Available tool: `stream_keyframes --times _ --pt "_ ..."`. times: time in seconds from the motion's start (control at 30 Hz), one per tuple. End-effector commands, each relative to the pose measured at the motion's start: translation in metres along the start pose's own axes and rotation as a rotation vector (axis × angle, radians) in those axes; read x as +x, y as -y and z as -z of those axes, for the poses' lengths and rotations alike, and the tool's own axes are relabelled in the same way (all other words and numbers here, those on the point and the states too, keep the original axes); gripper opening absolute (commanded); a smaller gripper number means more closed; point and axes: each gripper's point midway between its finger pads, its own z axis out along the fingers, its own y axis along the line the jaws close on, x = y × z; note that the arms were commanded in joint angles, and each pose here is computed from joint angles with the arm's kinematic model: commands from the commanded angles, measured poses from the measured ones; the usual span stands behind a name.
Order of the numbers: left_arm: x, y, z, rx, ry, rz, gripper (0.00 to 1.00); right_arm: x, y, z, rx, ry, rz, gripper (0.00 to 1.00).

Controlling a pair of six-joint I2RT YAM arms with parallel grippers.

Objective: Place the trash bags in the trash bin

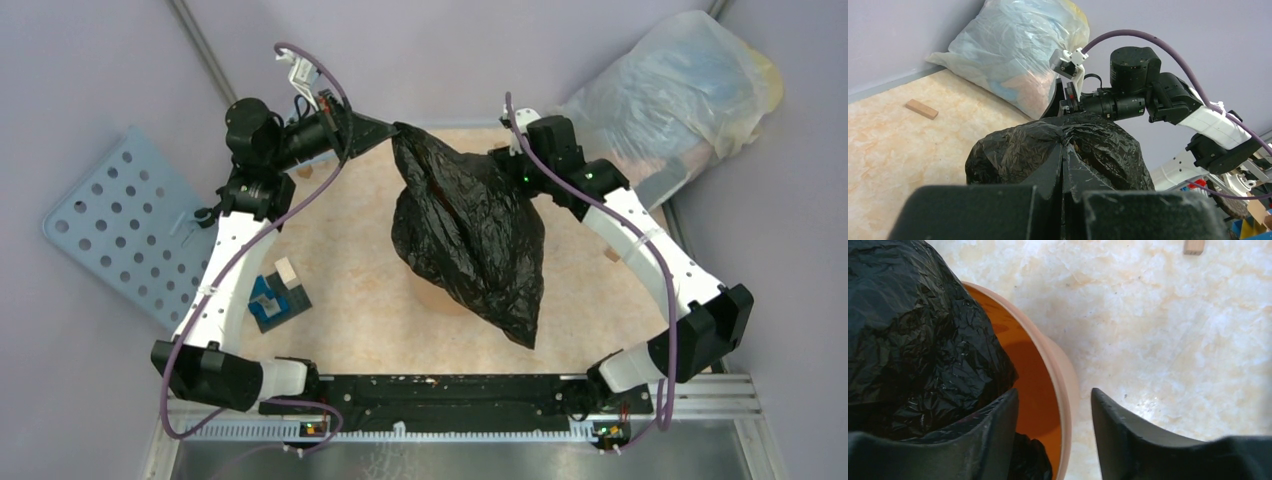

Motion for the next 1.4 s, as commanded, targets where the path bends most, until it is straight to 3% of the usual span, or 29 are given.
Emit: stream_keyframes --times 0.0,0.3,0.73,0.93,1.03,1.37 --pt "-0.007 0.007 -0.001 0.020 0.008 -0.055 0.00 -0.033 0.004 0.022 0.037 0.114 0.034 0.61" --pt "-0.006 0.000 -0.003 0.009 -0.005 -0.061 0.00 -0.066 0.034 0.062 0.190 0.218 0.026 0.84" --pt "-0.016 0.013 0.002 -0.015 -0.015 -0.082 0.00 -0.091 0.024 0.169 0.220 0.453 0.062 0.88" --pt "-0.015 0.008 0.000 -0.024 -0.020 -0.063 0.00 -0.073 -0.026 0.192 -0.065 0.455 0.141 0.88" --pt "-0.013 0.001 -0.002 -0.036 -0.026 -0.051 0.00 -0.053 -0.050 0.186 -0.188 0.371 0.184 0.88" --pt "-0.008 -0.016 -0.004 -0.094 -0.036 -0.040 0.00 -0.033 -0.085 0.193 -0.286 0.347 0.199 0.89"
